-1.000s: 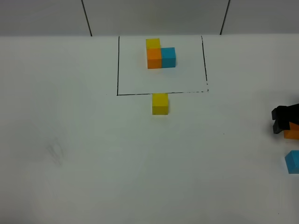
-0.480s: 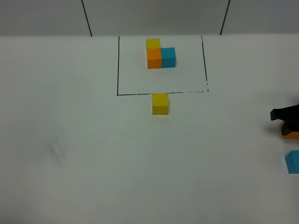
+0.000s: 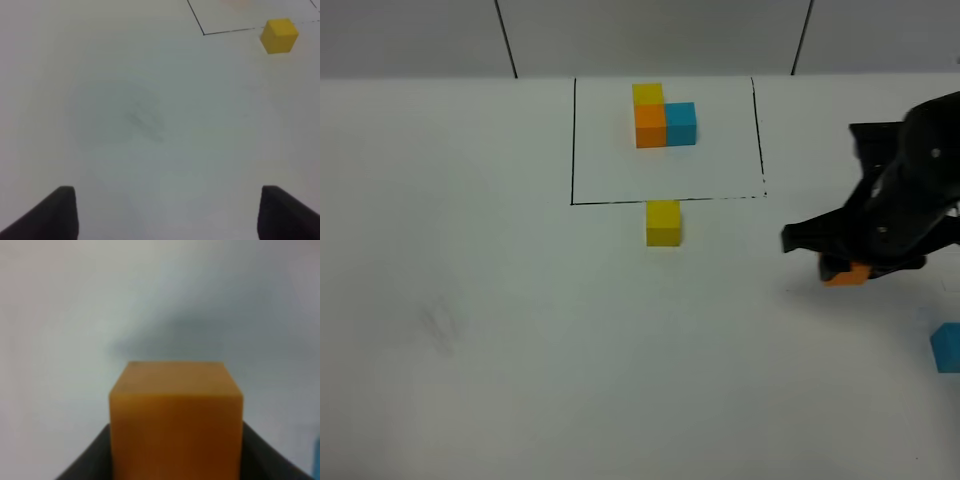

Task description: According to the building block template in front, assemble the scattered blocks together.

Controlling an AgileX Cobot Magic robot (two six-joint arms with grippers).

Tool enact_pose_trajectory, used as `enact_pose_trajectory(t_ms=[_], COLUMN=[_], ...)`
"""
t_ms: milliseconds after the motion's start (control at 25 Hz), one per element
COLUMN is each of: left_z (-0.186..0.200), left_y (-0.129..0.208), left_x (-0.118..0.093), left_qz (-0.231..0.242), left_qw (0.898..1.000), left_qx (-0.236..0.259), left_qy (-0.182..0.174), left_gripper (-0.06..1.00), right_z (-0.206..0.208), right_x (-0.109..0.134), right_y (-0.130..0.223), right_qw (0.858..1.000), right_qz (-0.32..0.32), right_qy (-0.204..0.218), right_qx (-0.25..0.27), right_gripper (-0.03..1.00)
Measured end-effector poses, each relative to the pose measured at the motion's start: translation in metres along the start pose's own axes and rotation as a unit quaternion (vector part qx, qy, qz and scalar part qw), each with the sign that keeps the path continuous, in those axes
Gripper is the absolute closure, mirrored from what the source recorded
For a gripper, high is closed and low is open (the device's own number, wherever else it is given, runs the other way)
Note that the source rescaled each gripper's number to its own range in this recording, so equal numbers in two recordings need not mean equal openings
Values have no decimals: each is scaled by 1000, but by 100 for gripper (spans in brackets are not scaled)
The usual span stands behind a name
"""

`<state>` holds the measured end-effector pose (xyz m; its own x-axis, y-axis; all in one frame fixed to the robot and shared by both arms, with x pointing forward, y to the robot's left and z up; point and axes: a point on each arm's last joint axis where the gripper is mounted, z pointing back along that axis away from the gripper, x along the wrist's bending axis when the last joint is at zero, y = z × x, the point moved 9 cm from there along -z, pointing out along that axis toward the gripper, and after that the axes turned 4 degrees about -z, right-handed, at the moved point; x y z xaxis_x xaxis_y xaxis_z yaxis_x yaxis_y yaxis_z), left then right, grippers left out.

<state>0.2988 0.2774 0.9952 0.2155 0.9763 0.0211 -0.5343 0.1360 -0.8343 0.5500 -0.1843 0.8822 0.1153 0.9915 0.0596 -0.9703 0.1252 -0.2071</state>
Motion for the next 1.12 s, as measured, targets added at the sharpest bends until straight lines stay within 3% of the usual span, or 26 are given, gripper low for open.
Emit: enact_pose_trajectory(t_ms=[240, 400, 600, 760, 1120], left_z=[0, 0, 0, 1, 1], left_y=[0, 0, 1, 2, 2], left_x=[0, 0, 11, 15, 16], left_qz=[0, -1, -11, -16, -17], left_qw=[1000, 1000, 1000, 999, 999], left_qx=[0, 0, 4, 6, 6], left_qy=[0, -1, -29, -42, -45], left_gripper=[34, 34, 34, 34, 34], right_z=[0, -5, -17, -28, -51], right_x=[69, 115, 161, 173, 178], right_y=[22, 22, 20, 18, 14], right_qw=[999, 999, 999, 999, 999], right_qz=[-12, -6, 8, 20, 21], right_qy=[31, 15, -9, -6, -10], right_qx=[-21, -32, -30, -24, -24], right_gripper=[97, 97, 97, 97, 97])
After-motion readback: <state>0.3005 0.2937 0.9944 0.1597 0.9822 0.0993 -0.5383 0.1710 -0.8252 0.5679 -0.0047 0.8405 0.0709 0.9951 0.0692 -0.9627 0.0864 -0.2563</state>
